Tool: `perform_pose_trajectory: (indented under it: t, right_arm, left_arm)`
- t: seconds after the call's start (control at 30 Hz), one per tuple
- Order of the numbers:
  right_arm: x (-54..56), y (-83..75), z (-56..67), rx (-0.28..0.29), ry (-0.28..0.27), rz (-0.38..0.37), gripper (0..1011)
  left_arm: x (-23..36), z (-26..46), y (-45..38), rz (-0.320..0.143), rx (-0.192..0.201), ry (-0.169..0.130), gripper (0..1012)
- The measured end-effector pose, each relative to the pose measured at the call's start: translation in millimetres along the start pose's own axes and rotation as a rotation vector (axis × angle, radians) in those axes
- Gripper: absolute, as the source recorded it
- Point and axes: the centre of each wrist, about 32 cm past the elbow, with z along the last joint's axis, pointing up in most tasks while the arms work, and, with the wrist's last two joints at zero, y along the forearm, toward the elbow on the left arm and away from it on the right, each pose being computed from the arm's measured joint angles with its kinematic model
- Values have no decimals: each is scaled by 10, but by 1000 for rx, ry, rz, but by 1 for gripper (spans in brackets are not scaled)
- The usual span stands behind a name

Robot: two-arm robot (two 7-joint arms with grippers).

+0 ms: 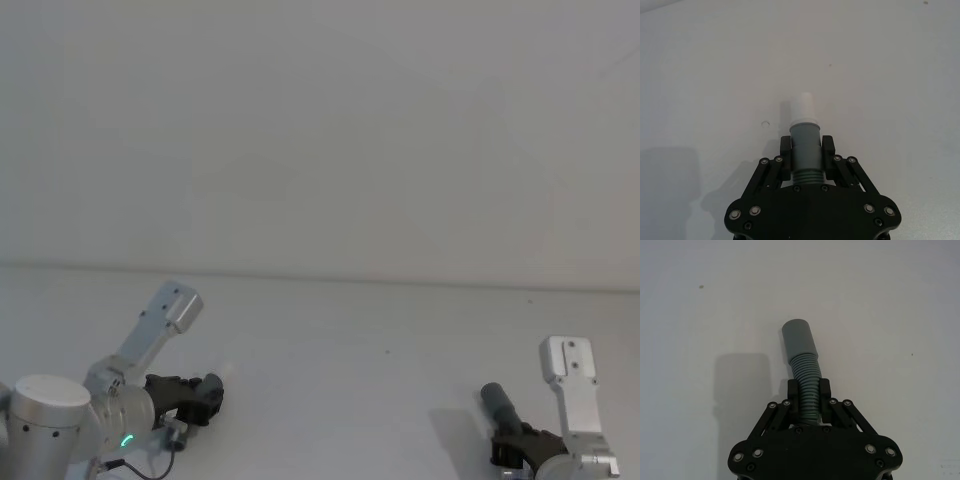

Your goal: Use both hands to pick up one end of the pipe from the table, align the ends, and insert them.

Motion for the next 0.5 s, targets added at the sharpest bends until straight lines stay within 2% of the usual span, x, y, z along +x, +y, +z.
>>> perform_pose_trajectory:
  t: [0.27,0.37,0.47,0.5]
  right_arm:
    - [36,-35,-18,35,4,32,215]
    - [68,-57,-35,63,3,55,215]
    - [105,-83,-52,97,2,84,215]
    - [116,-89,-56,108,2,94,215]
  left_arm:
    - [16,6,-4,-14,-2,-14,327]
    - [28,18,-6,-30,-9,-30,327]
    - [56,47,-1,-55,-28,-61,327]
    - [56,47,-1,-55,-28,-61,327]
